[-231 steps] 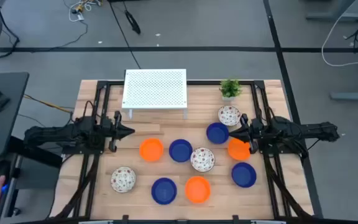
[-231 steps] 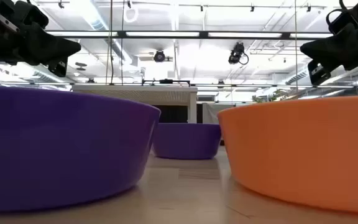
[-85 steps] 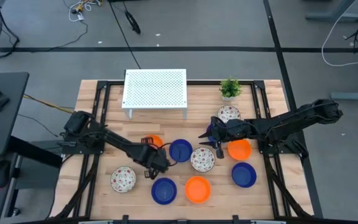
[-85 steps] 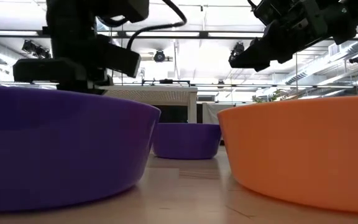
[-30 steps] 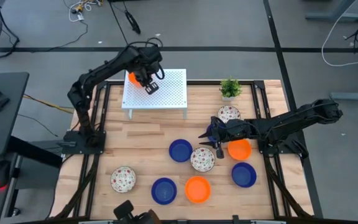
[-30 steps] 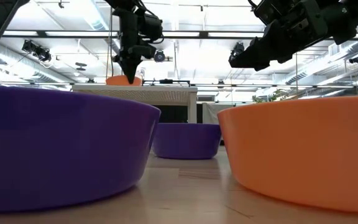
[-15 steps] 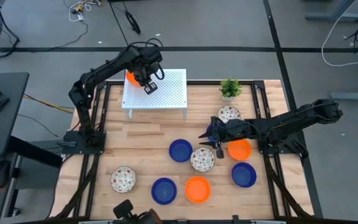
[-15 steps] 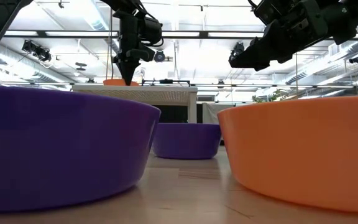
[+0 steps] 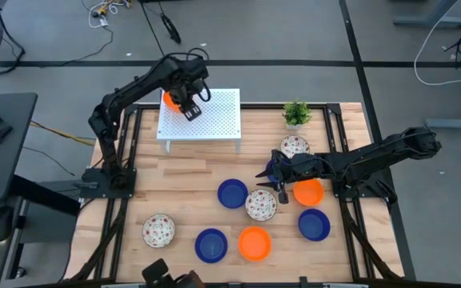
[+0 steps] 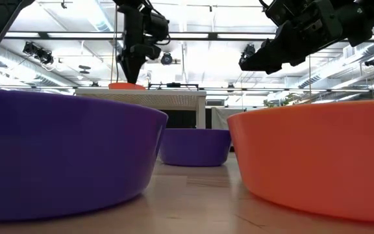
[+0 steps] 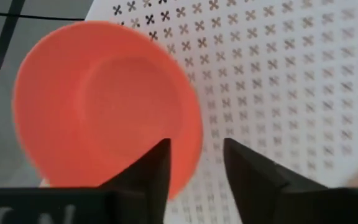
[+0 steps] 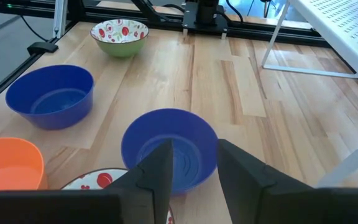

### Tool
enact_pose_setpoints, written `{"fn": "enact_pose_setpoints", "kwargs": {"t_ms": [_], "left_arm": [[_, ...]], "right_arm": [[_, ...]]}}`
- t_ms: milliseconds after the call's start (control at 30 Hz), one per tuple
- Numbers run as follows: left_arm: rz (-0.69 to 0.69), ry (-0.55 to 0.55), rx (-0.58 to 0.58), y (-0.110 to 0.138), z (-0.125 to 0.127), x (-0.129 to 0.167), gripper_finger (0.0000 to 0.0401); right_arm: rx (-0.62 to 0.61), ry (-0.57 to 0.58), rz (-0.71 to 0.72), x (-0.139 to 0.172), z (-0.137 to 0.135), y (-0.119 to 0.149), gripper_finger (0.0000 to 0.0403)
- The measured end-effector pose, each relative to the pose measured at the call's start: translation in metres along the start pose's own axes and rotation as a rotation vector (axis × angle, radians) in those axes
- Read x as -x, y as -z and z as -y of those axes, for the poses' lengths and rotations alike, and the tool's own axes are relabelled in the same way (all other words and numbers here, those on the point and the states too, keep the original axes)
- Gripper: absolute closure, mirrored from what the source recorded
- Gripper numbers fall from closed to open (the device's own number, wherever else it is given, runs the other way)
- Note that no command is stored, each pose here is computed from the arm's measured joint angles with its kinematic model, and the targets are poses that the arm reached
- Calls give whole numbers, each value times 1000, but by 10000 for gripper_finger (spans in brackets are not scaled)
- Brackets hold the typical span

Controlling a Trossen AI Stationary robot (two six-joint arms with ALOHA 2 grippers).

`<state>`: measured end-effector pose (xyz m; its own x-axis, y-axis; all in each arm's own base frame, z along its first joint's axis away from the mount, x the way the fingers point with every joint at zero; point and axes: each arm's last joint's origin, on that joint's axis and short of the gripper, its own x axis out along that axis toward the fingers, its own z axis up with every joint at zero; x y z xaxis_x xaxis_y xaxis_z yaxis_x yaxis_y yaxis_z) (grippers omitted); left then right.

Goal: Pick & Place Mini bowls
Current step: Put the blue bowl on the shelf

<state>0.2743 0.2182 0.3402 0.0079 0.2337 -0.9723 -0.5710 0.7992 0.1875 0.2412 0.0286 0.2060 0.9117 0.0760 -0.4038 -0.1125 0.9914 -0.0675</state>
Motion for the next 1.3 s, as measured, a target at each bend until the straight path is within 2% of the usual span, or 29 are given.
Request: {"fn": "enact_pose_setpoints", "kwargs": {"t_ms": [100,167,367,600,800,900,1067,1200,1300], "left_arm": [[8,37,11,4,-2,20,209],[72,65,42,6,-2,36,196],[257,135,-22,40,19,97,190],[492,141,-128,87,75,154,210],[656,100,-275,116,146,175,221],[702,62,-361,125,185,162,222],[707,62,-475,138,242,111,222],[741,92,-526,146,276,59,222],[787,127,-513,150,290,25,222]], "right_arm": [[0,0,0,0,0,0,273],[0,0,0,0,0,0,273],[-16,-1,-10,0,0,1,273],[-40,-9,-18,0,-2,2,273],[-27,-28,-12,0,-7,1,273],[-18,-31,-10,0,-7,1,273],[-11,-30,-8,0,-7,1,273],[-7,-30,-7,0,-7,1,273],[-2,-30,-7,0,-7,1,273]]}}
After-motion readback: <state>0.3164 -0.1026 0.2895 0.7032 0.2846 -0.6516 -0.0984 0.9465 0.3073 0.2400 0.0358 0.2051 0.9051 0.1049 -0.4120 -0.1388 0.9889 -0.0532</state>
